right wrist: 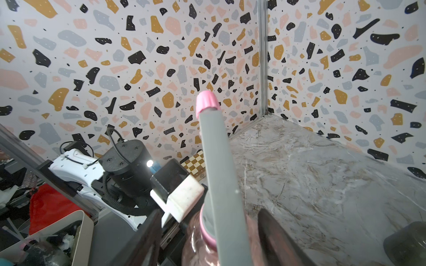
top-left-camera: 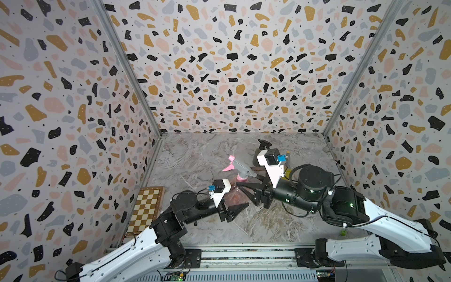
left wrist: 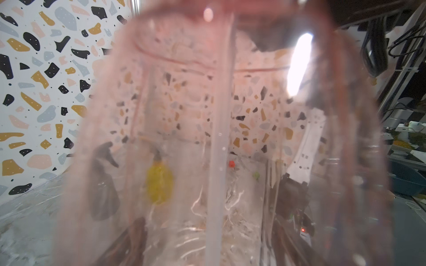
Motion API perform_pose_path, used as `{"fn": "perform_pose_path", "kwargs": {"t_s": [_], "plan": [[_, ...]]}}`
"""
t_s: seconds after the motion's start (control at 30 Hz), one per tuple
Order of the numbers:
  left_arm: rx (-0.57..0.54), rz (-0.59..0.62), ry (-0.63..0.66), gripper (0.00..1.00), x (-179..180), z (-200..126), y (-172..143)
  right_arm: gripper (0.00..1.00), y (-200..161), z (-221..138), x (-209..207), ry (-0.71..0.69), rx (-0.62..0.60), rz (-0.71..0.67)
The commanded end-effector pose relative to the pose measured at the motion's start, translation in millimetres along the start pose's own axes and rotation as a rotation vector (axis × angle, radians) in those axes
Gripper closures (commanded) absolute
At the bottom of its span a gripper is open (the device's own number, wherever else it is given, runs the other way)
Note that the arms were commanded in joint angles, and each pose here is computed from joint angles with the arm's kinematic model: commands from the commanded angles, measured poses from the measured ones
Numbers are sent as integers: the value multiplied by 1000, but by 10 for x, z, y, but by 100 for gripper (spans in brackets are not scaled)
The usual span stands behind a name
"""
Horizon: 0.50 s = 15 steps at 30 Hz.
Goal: Attach spray nozzles to spray bottles
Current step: Screw the spray nozzle on the spray bottle.
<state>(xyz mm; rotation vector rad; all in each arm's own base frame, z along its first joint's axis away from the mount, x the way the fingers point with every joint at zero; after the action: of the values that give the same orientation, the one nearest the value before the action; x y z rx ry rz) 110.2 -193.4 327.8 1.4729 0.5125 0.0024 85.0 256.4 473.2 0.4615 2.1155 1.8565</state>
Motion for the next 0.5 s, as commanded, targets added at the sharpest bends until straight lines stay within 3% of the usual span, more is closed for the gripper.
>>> {"fn": "perform_pose_path", "kwargs": {"t_s": [0.0, 0.47], "plan": [[-87, 22, -73, 100, -126, -19, 218, 29, 207, -275, -16, 34, -68, -30], [-99, 19, -98, 100, -142, -25, 210, 27, 118, -202, -95, 122, -41, 5]]}}
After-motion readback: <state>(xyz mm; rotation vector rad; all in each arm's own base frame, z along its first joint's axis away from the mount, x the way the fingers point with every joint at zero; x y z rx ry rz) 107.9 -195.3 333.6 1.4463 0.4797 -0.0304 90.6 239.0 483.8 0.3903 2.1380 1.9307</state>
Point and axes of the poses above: each gripper's point midway between its finger pads, its own z axis out along the fingers, its own x axis along the line the jaws close on, y = z × x, the point moved 8 cm from there along -z, back along the fingers, and after that the axes turned 14 degrees about -z, right-handed, at the moved point
